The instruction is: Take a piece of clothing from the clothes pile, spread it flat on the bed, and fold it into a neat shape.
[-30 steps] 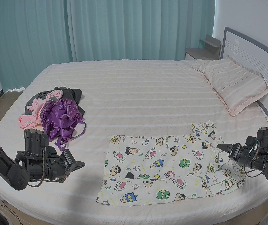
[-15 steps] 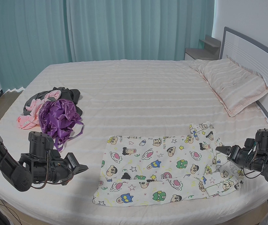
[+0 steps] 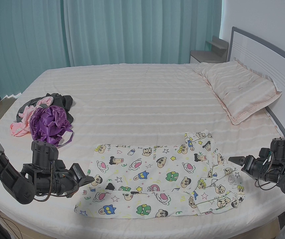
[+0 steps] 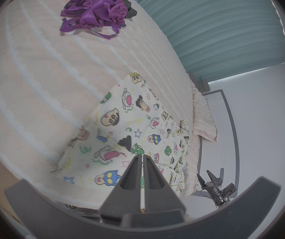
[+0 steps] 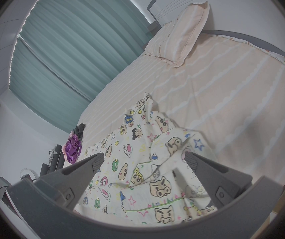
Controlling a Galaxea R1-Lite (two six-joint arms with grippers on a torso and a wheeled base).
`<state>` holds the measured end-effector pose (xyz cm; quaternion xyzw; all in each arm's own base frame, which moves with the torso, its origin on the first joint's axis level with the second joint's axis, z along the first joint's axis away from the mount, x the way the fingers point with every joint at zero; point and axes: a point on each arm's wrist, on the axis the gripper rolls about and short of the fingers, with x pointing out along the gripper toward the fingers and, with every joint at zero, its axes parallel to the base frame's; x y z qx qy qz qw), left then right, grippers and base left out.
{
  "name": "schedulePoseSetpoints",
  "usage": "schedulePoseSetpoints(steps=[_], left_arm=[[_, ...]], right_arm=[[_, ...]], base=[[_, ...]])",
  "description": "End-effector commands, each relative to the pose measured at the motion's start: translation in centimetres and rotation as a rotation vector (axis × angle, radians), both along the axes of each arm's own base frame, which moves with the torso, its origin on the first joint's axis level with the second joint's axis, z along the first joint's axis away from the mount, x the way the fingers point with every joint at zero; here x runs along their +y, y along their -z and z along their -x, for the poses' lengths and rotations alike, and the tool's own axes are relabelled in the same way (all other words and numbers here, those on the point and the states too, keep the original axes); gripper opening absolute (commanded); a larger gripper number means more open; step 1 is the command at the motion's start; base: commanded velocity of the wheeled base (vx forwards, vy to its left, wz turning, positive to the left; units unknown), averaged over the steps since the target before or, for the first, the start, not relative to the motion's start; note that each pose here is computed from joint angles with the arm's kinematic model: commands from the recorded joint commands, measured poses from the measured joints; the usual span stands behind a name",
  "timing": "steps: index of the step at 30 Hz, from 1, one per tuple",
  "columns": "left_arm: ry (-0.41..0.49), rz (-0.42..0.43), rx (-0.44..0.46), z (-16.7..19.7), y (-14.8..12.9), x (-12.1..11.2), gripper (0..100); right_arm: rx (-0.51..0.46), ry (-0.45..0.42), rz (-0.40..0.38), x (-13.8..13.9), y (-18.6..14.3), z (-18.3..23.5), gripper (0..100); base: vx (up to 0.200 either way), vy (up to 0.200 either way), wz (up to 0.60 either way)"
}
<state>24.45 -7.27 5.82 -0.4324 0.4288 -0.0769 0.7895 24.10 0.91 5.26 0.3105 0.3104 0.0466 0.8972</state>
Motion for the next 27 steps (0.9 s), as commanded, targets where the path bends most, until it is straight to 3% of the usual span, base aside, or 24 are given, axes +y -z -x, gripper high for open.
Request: schedulePoseSetpoints(steps=[1,5,6,13,17,22,27], left_arm=[[0.001,-0.002,0.003,0.0,0.1,0.0,0],[-0.002,0.000,-0.002,-0.2,0.2,0.0,0],[-0.002,0.000,-0.002,-0.2,0.2,0.0,100],[-0.042,0.021,-0.064,-1.0,-0.4,0.2,100],[-0.082,0.014,-0.199,-3.0,-1.8,1.3,100],[-0.071,-0.119,-0.258,-7.6,-0.2,3.2,100],[-0.007,-0.233,-0.269,-11.8,2.8,3.6,100]], right_arm=[[0.003,-0.003,0.000,0.1,0.1,0.0,100],[0.005,-0.003,0.000,0.1,0.1,0.0,100],[0.005,-0.003,0.000,0.1,0.1,0.0,100],[0.005,-0.011,0.000,0.2,0.1,0.1,100],[0.008,-0.025,0.001,0.6,0.1,0.2,100],[0.015,-0.039,0.001,0.9,0.3,0.4,100],[0.018,-0.048,0.001,1.1,0.3,0.4,100]], base=[[0.000,0.000,0.00],[0.000,0.000,0.00],[0.000,0.000,0.00],[0.000,0.000,0.00],[0.000,0.000,0.00],[0.000,0.000,0.00],[0.000,0.000,0.00]])
